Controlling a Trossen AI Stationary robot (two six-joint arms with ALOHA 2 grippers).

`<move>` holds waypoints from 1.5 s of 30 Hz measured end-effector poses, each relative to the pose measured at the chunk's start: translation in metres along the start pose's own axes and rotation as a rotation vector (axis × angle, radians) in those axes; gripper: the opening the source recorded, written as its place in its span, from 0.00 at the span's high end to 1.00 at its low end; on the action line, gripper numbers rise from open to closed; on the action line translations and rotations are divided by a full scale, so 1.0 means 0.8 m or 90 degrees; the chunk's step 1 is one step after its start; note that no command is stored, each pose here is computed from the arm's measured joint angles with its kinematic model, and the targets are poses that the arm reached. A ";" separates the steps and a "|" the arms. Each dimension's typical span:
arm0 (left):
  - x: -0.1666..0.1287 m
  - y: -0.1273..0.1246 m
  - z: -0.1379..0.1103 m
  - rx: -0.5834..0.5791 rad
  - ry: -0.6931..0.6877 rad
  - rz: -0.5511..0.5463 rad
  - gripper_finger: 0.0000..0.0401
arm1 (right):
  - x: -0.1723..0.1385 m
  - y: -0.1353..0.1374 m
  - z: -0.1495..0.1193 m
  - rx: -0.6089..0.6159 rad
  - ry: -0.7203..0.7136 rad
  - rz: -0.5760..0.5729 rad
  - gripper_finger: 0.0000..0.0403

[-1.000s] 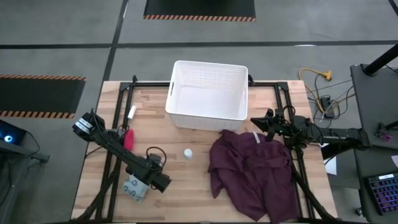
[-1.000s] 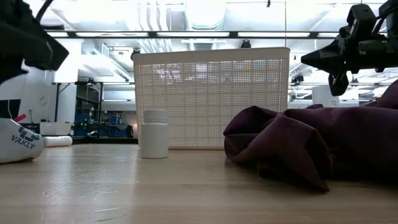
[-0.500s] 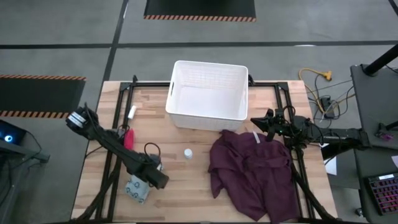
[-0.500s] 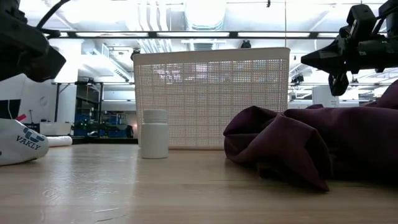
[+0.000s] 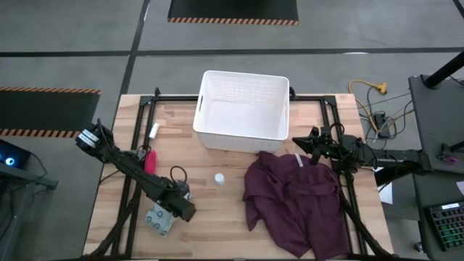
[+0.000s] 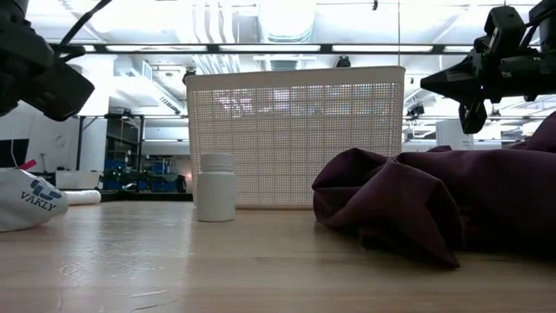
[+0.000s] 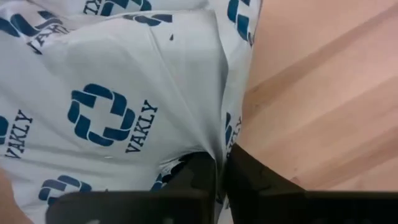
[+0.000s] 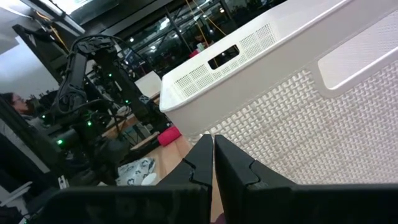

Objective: Pick & place medical supplies in basket/bin
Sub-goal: Put the mailer bag into the white bin

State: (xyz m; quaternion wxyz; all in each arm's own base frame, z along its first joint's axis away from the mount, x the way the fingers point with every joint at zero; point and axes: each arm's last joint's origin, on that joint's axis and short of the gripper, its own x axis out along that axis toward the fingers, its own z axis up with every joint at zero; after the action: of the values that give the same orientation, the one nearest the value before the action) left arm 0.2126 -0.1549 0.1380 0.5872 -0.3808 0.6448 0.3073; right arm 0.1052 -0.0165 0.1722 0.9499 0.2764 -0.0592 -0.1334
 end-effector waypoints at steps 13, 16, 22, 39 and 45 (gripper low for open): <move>-0.095 0.016 -0.007 0.133 -0.069 -0.186 1.00 | 0.000 0.000 0.000 0.003 0.000 0.001 0.98; -0.119 0.029 -0.007 0.161 -0.102 -0.230 1.00 | 0.000 0.000 0.000 0.003 -0.001 0.001 0.98; -0.187 0.048 -0.003 0.173 -0.301 -0.363 1.00 | 0.000 0.000 0.000 0.003 0.000 0.001 0.98; -0.379 0.054 0.081 0.277 -0.830 -0.264 1.00 | 0.000 0.000 0.000 0.003 0.000 0.001 0.98; -0.397 0.054 0.157 0.161 -0.857 -0.159 1.00 | 0.000 0.000 0.000 0.003 0.000 0.001 0.98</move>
State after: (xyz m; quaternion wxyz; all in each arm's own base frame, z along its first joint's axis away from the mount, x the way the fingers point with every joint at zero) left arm 0.2481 0.0151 0.4352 0.9300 -0.1074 0.1224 0.3295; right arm 0.1052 -0.0164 0.1724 0.9494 0.2783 -0.0600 -0.1323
